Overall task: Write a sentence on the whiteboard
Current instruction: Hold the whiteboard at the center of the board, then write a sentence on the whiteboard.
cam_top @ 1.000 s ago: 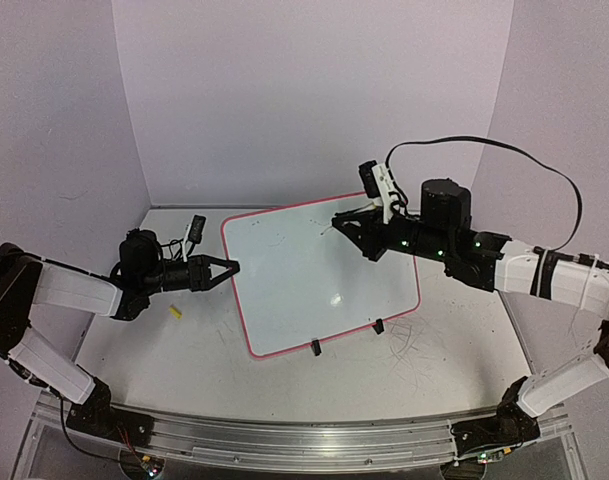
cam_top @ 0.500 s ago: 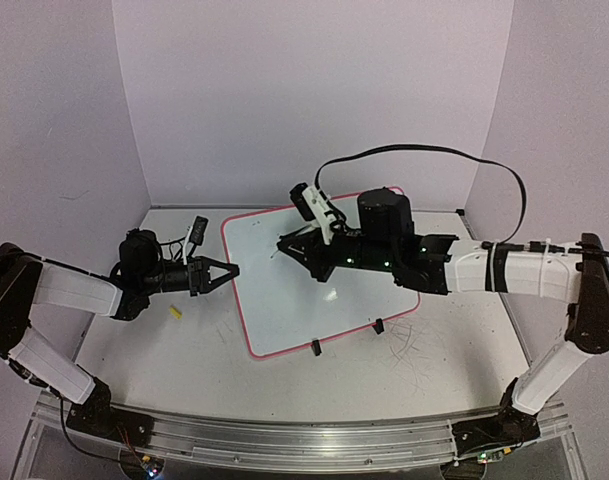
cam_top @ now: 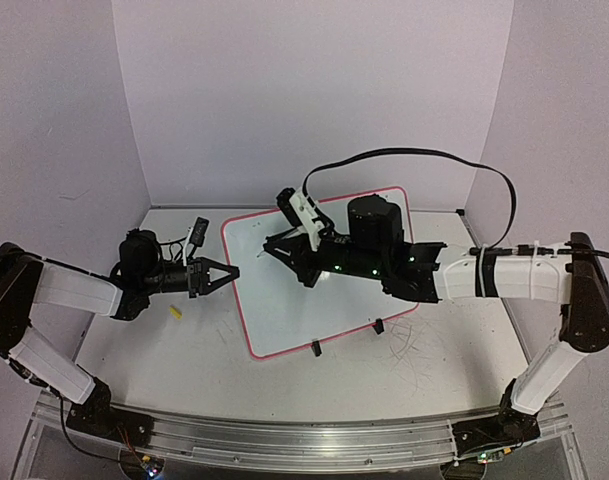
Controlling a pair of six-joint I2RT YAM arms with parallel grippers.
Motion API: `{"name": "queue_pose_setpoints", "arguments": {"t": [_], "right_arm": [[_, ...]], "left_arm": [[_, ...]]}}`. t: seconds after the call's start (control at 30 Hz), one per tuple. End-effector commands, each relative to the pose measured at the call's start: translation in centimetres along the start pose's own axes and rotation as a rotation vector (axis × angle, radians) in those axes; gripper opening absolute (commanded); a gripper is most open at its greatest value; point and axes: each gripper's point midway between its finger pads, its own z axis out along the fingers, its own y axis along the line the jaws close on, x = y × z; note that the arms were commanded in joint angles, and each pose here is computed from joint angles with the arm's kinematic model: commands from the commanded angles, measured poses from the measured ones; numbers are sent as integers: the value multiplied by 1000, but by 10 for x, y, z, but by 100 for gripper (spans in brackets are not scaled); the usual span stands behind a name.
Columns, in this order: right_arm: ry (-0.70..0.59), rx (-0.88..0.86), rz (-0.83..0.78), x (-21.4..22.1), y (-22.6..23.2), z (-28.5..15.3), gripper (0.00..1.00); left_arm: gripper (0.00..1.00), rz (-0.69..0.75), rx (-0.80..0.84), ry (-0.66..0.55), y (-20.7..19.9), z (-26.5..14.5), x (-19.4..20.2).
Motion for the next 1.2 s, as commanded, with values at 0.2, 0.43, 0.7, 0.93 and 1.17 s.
{"name": "queue_pose_setpoints", "arguments": {"t": [0.2,0.43,0.7,0.93,1.17], "right_arm": [[-46,43,-81,5,8,15,0],[-40,53,-102,12,20,22,0],[4,64,-112,28,25,32,0],[0,82,-98,29,22,35,0],[-49,116,-97,20,18,14,0]], "left_arm": [[0,93,30,-13,-3,4,-5],[0,79,29,-15,-3,4,-7],[0,59,30,-17,-2,7,-13],[0,44,19,-11,1,8,-14],[0,42,5,-14,-1,6,-15]]}}
